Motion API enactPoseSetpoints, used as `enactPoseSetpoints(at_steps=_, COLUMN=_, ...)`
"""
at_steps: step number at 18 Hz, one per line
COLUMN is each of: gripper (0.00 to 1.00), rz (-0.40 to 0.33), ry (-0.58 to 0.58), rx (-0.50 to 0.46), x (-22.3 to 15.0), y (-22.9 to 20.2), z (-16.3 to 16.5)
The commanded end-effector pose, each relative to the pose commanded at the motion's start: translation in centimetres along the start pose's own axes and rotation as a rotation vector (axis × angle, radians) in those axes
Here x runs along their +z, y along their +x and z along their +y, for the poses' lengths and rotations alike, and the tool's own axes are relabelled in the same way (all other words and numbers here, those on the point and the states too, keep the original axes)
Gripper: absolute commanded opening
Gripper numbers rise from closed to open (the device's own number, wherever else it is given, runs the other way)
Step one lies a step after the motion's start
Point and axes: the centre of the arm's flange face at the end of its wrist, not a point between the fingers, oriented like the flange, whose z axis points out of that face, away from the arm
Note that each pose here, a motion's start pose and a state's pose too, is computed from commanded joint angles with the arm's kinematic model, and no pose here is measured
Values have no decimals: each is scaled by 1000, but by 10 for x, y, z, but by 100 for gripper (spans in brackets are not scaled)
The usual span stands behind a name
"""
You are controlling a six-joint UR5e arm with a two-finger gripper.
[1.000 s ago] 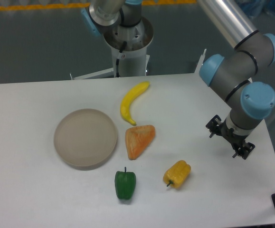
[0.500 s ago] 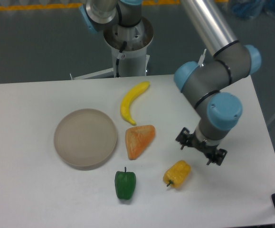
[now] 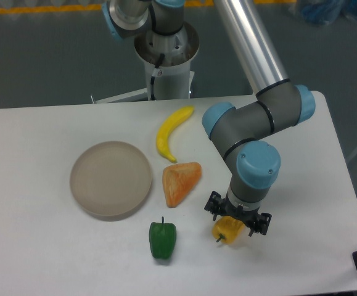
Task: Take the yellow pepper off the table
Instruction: 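Close the gripper fingers around the yellow pepper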
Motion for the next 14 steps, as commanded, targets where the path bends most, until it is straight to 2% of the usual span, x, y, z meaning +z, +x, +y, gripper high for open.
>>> enactPoseSetpoints(at_steps=5, gripper=100, rz=23, ry=-21, rx=12, x=18, y=9, z=0)
enactPoseSetpoints(at_steps=9, gripper=100, rz=-34, ry=18, rx=21, x=28, y=3, z=-7)
enactPoseSetpoints(at_steps=14, gripper=100, rz=-13, ry=-2, rx=62, x=37, y=9, z=1)
